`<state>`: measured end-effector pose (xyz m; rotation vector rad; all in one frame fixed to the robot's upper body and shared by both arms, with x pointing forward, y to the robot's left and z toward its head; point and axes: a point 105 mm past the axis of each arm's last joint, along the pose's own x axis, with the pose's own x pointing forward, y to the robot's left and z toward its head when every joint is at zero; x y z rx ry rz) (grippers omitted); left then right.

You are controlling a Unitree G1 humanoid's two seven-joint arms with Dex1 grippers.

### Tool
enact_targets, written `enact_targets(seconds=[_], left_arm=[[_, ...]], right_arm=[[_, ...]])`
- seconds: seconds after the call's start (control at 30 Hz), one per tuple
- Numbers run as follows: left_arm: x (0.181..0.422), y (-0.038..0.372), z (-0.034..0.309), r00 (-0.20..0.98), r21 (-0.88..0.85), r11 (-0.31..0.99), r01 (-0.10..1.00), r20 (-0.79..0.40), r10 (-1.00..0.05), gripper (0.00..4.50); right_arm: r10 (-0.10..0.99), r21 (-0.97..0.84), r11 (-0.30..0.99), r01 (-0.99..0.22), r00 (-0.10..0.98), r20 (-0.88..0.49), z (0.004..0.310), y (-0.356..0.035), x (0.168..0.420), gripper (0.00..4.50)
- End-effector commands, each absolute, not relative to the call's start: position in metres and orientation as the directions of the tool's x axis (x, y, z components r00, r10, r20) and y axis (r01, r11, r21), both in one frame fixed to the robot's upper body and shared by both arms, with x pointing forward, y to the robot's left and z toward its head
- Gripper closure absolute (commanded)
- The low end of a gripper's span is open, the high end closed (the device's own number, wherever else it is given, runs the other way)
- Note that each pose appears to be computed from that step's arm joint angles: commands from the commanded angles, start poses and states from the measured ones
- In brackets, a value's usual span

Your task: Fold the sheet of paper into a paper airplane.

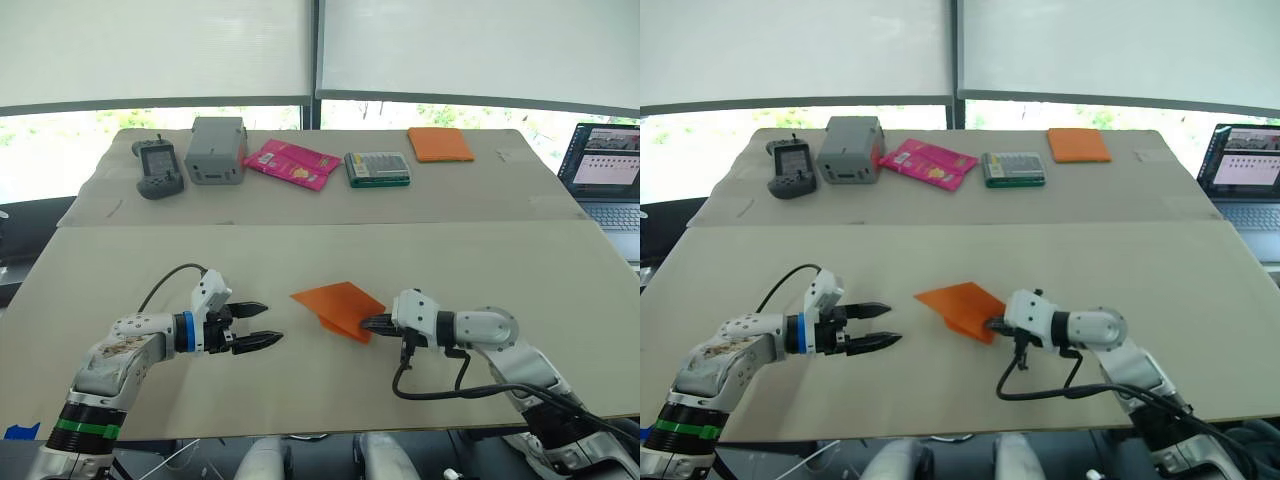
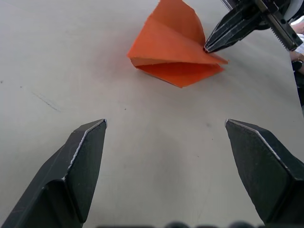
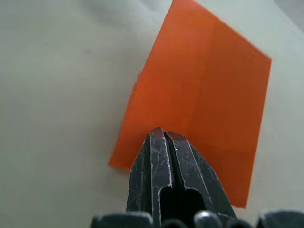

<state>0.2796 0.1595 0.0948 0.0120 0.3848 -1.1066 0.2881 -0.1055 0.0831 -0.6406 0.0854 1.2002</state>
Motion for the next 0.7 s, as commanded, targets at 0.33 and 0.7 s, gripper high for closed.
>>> enact_targets(seconds=[0.33, 0.7], left_arm=[[0.288, 0.159, 0.106, 0.388, -0.128, 0.439, 0.889, -0.3, -0.872, 0.26], [0.305, 0.142, 0.124, 0.384, -0.155, 0.416, 0.896, -0.198, -0.902, 0.26]], right_arm=[[0.807, -0.72, -0.009, -0.694, 0.42, -0.415, 0.061, -0.098, 0.278, 4.42], [0.869, -0.892, -0.185, -0.411, 0.355, -0.344, 0.064, -0.094, 0.264, 4.42]])
